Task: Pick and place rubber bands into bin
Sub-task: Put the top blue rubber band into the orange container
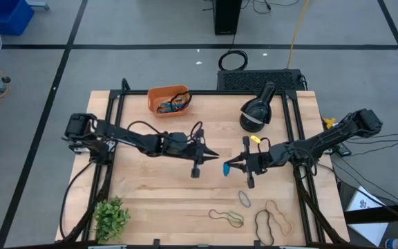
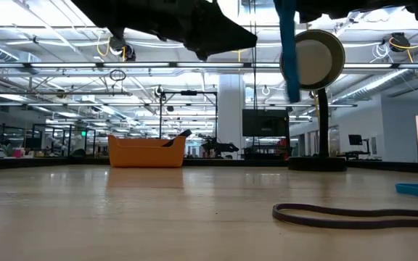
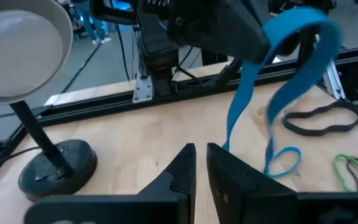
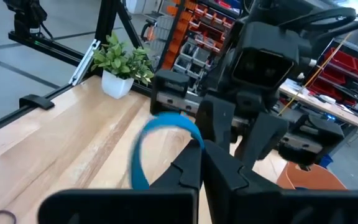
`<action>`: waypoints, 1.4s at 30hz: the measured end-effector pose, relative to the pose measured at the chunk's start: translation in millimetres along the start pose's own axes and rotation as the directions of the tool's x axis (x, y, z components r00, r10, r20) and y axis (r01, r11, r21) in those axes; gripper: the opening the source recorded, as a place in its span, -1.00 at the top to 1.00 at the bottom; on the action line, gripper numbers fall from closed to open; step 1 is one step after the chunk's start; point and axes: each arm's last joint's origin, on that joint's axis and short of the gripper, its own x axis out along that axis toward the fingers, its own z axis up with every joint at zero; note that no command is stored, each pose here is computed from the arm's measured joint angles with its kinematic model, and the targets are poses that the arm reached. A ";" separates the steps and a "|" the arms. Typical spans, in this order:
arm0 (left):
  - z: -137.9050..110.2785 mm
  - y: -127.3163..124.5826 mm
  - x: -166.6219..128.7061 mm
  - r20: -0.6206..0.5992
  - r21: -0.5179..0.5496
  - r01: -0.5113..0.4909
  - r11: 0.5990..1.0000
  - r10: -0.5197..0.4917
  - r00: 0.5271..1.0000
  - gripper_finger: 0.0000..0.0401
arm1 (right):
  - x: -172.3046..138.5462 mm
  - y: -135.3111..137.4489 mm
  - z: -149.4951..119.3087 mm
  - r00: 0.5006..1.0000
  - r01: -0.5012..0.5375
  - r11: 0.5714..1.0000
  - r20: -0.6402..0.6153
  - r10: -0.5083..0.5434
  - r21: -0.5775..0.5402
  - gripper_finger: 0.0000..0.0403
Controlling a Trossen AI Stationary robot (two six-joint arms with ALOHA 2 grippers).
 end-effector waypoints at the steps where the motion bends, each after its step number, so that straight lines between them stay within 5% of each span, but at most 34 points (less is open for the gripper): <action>1: -0.9 -0.1 1.5 0.007 0.000 -0.001 1.000 0.001 1.000 0.76 | 0.7 0.3 -0.3 1.000 0.000 1.000 0.001 0.000 -0.004 1.00; 9: -4.2 -1.2 7.2 0.040 -0.008 0.007 1.000 -0.007 0.999 0.33 | 6.8 0.0 -6.4 1.000 0.007 1.000 -0.024 -0.008 -0.027 1.00; 16: -3.5 -7.8 7.1 0.053 -0.079 0.122 0.989 -0.118 0.992 0.06 | 7.6 -1.1 -6.4 1.000 0.014 0.999 -0.018 -0.015 -0.029 1.00; 42: 7.8 -11.2 6.1 0.152 -0.107 0.061 0.992 -0.045 0.987 0.24 | 22.1 -17.8 -6.1 0.990 0.027 1.000 0.140 -0.027 -0.003 1.00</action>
